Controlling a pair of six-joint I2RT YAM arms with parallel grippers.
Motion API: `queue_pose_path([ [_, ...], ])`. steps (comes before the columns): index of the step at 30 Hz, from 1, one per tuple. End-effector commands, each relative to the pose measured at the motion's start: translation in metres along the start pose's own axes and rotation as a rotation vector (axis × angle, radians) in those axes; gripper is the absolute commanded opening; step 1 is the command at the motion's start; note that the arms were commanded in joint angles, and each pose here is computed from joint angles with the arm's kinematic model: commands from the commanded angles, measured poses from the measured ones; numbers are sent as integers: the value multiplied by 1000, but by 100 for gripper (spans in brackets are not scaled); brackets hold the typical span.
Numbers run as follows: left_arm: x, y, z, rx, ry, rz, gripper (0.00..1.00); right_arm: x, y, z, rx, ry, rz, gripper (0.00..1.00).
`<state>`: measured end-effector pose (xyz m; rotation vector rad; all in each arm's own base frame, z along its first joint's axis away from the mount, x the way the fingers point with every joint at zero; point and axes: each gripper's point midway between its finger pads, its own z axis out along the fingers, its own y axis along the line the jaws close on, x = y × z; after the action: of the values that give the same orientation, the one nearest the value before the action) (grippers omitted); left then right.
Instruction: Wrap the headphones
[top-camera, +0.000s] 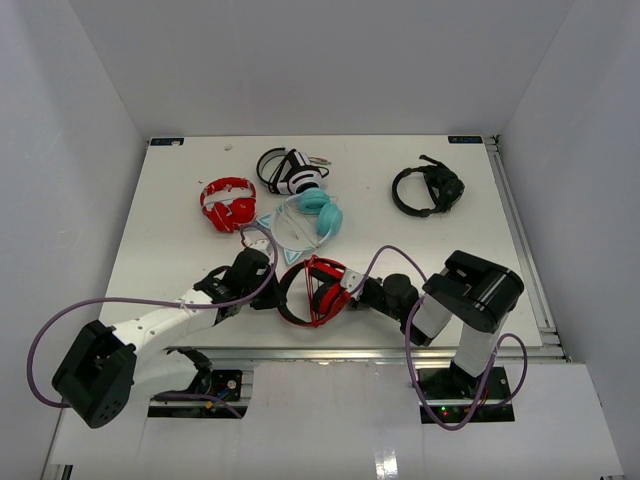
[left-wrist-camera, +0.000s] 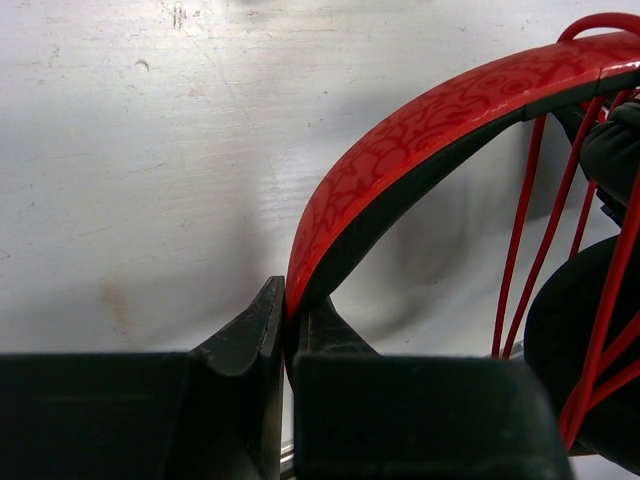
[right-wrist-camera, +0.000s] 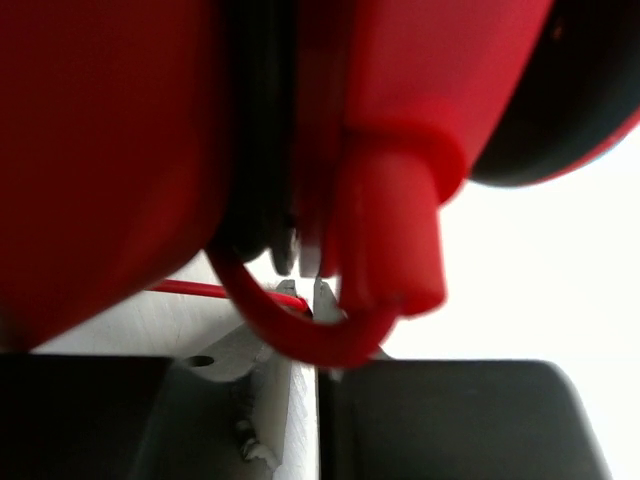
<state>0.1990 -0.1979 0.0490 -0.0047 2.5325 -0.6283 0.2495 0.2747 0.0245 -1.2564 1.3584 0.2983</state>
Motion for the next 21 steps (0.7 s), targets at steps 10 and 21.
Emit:
queue_pose_path([
  [10,0,-96,-25,507,24,13,0,-139,-93,-37,391,-500,-87,8],
  [21,-44,-98,-52,462,-150,-260,0,-174,-81,-51,328,-631,-21,8],
])
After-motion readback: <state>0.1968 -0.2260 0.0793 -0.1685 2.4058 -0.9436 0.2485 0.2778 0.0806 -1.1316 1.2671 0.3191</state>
